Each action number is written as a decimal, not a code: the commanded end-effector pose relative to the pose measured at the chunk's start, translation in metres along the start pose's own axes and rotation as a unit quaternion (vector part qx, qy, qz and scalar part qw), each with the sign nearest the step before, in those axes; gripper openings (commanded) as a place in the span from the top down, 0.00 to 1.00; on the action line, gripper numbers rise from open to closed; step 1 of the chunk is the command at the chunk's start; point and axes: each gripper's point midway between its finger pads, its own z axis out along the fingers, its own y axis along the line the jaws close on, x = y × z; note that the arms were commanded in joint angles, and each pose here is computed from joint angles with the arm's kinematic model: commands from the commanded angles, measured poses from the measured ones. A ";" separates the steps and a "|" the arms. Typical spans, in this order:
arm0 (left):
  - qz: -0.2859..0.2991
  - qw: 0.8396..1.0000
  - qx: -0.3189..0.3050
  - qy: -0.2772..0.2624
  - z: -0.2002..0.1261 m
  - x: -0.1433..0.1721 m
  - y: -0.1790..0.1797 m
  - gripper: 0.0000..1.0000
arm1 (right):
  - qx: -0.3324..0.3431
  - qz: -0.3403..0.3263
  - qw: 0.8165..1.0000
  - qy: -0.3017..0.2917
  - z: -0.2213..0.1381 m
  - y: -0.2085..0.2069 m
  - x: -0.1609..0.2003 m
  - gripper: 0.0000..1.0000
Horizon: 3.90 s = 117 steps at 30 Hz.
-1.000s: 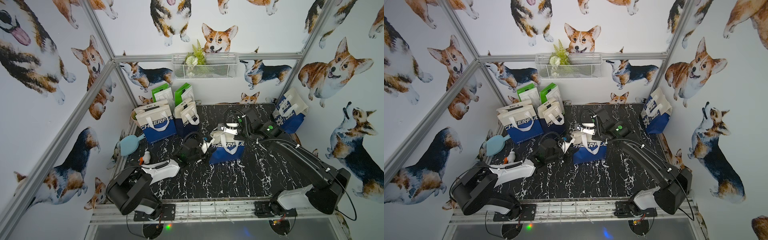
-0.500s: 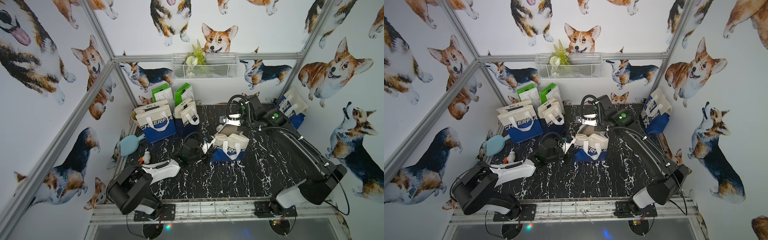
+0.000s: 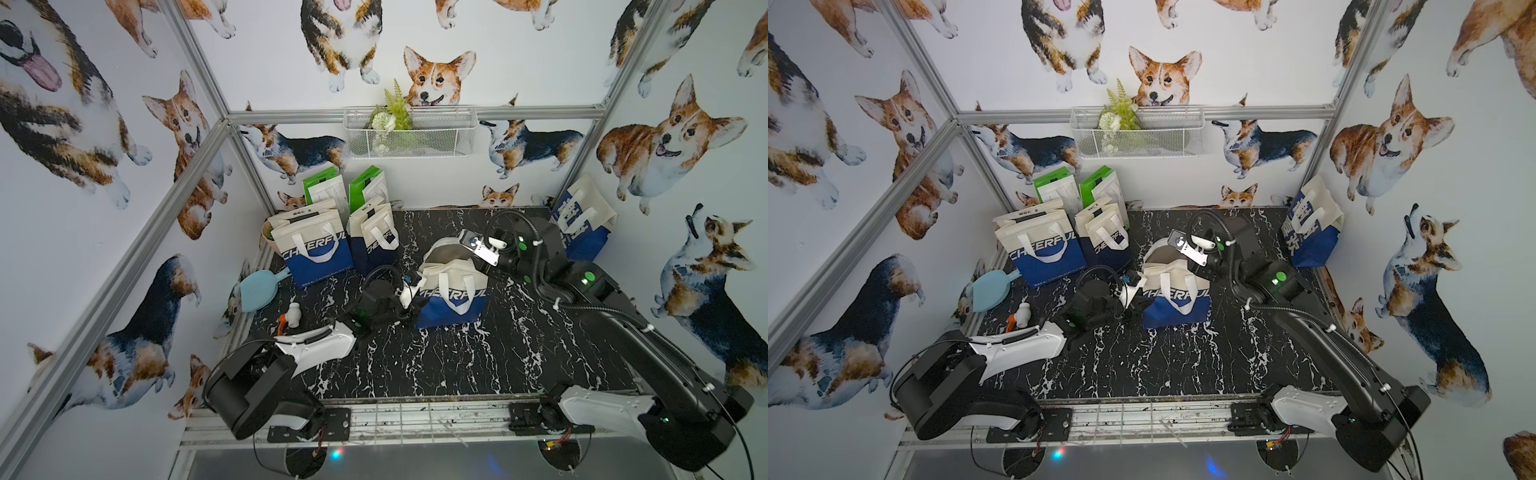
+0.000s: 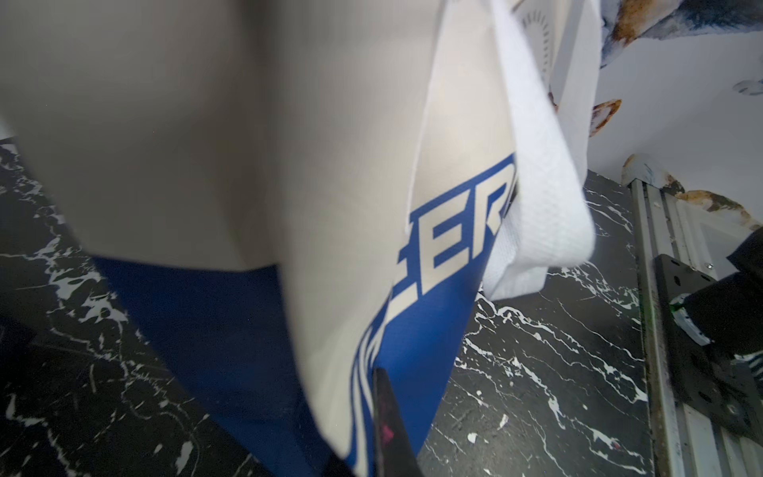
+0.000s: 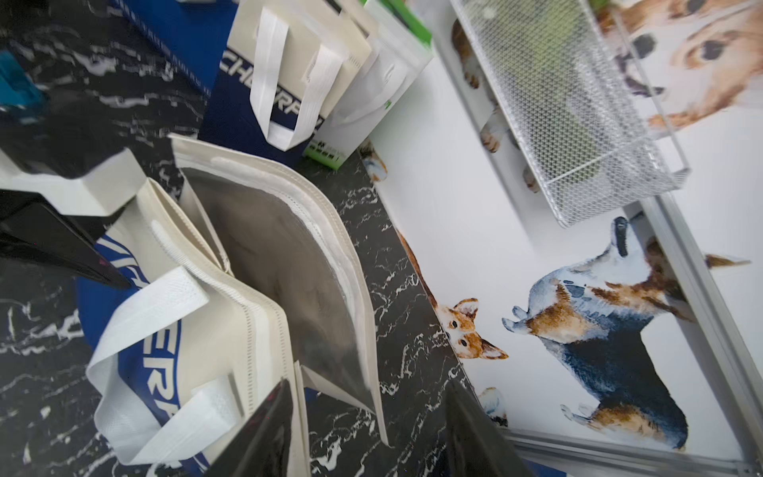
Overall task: Open the takeout bag
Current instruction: Move the takeout bag to the center of the board.
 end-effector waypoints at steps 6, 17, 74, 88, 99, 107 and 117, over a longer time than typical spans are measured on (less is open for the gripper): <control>0.002 0.982 -0.183 0.045 -0.049 0.024 0.053 1.00 | 0.060 0.145 0.974 -0.160 -0.054 -0.013 -0.024 0.40; -0.006 0.889 -0.456 -0.033 -0.158 0.008 0.152 1.00 | 0.049 0.175 0.967 -0.180 -0.061 0.004 -0.010 0.40; -0.126 0.973 -0.165 -0.103 -0.245 -0.086 0.009 0.28 | 0.345 0.540 0.764 0.071 -0.009 -0.125 0.205 0.15; -0.084 0.974 -0.188 -0.099 -0.247 -0.050 0.011 0.27 | 0.485 0.590 0.626 0.157 -0.019 -0.199 0.347 0.10; -0.065 0.976 -0.177 -0.113 -0.252 -0.049 0.001 0.28 | 0.419 0.628 0.630 0.182 0.050 -0.214 0.406 0.14; -0.067 0.976 -0.174 -0.111 -0.250 -0.049 0.001 0.28 | 0.387 0.618 0.667 0.154 0.080 -0.225 0.409 0.41; -0.069 0.977 -0.171 -0.111 -0.248 -0.049 0.002 0.28 | 0.355 0.629 0.679 0.133 0.086 -0.217 0.397 1.00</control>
